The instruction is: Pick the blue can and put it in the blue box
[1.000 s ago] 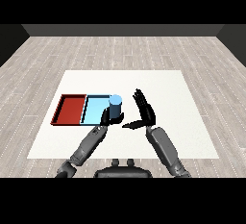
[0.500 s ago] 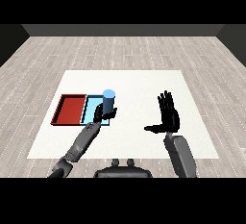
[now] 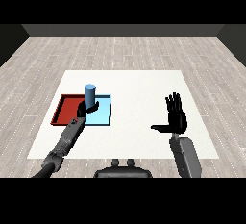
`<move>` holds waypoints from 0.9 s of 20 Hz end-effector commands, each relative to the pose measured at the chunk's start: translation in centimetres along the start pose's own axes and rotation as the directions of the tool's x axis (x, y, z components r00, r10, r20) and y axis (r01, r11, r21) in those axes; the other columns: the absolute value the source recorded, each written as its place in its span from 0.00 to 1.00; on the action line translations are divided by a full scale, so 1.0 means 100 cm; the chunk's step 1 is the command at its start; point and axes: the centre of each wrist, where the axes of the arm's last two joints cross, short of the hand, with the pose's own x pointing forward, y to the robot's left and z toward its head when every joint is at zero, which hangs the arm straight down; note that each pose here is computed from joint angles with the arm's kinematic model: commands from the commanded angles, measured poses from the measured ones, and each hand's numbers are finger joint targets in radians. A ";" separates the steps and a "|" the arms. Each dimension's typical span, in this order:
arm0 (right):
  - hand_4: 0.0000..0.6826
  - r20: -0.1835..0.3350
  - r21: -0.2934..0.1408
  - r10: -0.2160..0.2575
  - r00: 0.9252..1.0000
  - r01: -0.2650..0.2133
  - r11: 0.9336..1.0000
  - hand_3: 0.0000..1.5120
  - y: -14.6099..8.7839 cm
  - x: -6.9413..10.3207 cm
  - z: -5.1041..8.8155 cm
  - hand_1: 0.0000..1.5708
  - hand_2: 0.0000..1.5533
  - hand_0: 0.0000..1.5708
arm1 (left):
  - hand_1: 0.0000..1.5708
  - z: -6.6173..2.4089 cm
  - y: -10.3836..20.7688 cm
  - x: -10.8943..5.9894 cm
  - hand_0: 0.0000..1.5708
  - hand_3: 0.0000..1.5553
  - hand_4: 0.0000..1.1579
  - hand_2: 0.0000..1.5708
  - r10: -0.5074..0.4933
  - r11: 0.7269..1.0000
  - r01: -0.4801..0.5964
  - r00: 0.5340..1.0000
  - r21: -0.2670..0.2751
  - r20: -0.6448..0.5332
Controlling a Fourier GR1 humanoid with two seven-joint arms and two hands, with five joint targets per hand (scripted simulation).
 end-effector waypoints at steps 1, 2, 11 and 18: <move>0.00 0.001 -0.005 0.018 1.000 -0.018 1.000 0.00 0.009 0.003 0.006 0.00 0.00 0.00 | 1.00 -0.0145 0.017 -0.010 1.00 0.97 0.91 1.00 -0.070 0.997 0.074 0.993 0.036 -0.094; 0.00 -0.013 -0.013 0.007 1.000 -0.007 1.000 0.00 -0.003 0.013 0.000 0.00 0.00 0.00 | 1.00 -0.0257 0.041 0.002 1.00 0.96 0.92 1.00 -0.048 0.998 0.053 0.992 0.036 -0.119; 0.00 -0.070 -0.069 0.002 0.998 -0.006 0.998 0.00 -0.018 -0.037 -0.001 0.00 0.00 0.00 | 0.99 -0.0223 0.008 -0.015 0.99 0.83 0.83 0.94 -0.243 0.968 0.251 0.907 -0.024 -0.345; 0.00 -0.064 -0.081 -0.019 0.998 0.014 0.997 0.00 -0.015 -0.035 0.000 0.00 0.00 0.00 | 0.96 0.0050 -0.014 -0.047 0.96 0.35 0.74 0.89 -0.329 0.944 0.304 0.829 -0.128 -0.452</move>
